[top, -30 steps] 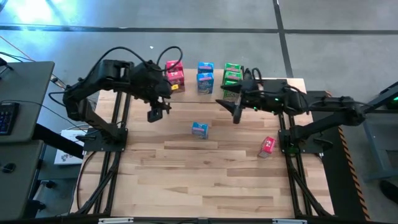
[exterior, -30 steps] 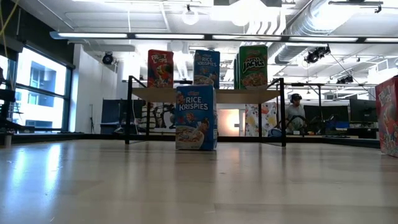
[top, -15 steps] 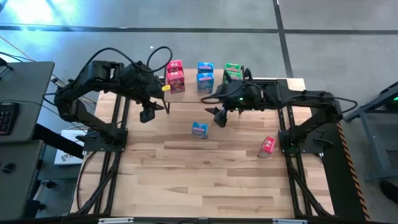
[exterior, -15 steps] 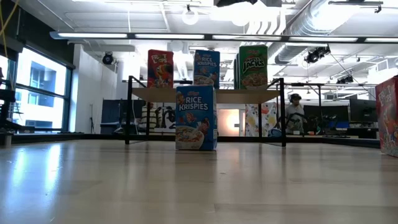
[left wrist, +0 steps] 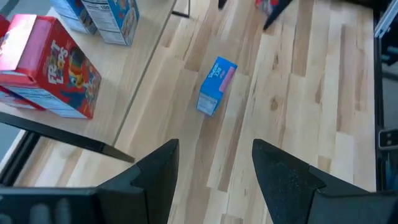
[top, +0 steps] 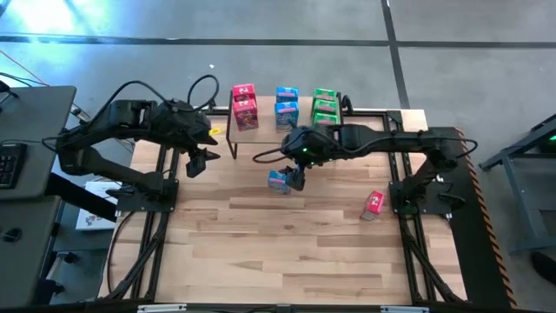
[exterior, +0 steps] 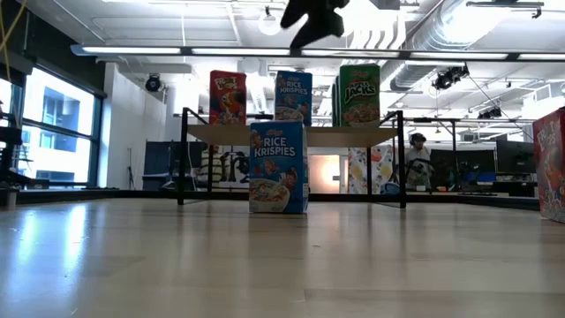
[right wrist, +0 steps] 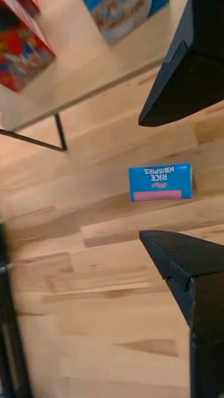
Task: Stack cereal on shelf
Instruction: Put the blue cereal box on the center of the table aligned with the other blue cereal boxes
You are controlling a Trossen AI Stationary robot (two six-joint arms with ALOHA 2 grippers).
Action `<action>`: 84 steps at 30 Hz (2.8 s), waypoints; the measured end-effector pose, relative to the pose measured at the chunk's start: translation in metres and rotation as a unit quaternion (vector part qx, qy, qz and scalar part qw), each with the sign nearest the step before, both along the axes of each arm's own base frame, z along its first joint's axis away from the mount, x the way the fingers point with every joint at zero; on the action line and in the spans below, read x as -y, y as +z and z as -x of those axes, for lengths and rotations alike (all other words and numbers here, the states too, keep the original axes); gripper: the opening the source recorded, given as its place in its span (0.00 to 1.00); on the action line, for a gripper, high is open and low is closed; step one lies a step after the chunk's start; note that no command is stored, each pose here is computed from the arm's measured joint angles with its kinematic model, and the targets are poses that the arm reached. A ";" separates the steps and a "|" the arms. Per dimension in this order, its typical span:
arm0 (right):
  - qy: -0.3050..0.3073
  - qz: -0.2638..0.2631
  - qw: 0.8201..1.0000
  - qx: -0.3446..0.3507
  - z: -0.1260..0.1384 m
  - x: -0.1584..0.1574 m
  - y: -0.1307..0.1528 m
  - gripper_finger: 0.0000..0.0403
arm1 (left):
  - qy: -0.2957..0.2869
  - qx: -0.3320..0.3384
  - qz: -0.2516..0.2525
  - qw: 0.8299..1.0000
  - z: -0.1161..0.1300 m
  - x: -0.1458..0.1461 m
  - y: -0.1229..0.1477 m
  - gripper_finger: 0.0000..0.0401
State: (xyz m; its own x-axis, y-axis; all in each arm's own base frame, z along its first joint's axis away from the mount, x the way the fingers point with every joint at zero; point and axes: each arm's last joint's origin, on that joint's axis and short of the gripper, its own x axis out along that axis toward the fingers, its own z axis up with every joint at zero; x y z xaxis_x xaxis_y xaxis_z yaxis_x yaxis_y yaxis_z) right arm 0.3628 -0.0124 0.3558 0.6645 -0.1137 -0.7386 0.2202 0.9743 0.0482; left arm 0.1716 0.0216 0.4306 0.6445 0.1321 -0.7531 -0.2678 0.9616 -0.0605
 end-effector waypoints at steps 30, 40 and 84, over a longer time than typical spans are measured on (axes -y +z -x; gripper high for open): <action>0.015 -0.007 0.988 -0.152 -0.046 0.000 -0.094 0.69 | 0.016 0.115 0.024 0.993 0.044 0.006 -0.073 0.49; 0.011 -0.003 0.984 -0.180 -0.053 0.001 -0.114 0.69 | 0.016 0.120 0.024 0.992 0.046 0.006 -0.072 0.49; 0.082 0.028 0.986 -0.142 -0.051 0.004 -0.023 0.37 | 0.006 0.115 0.006 0.993 0.046 0.006 -0.073 0.49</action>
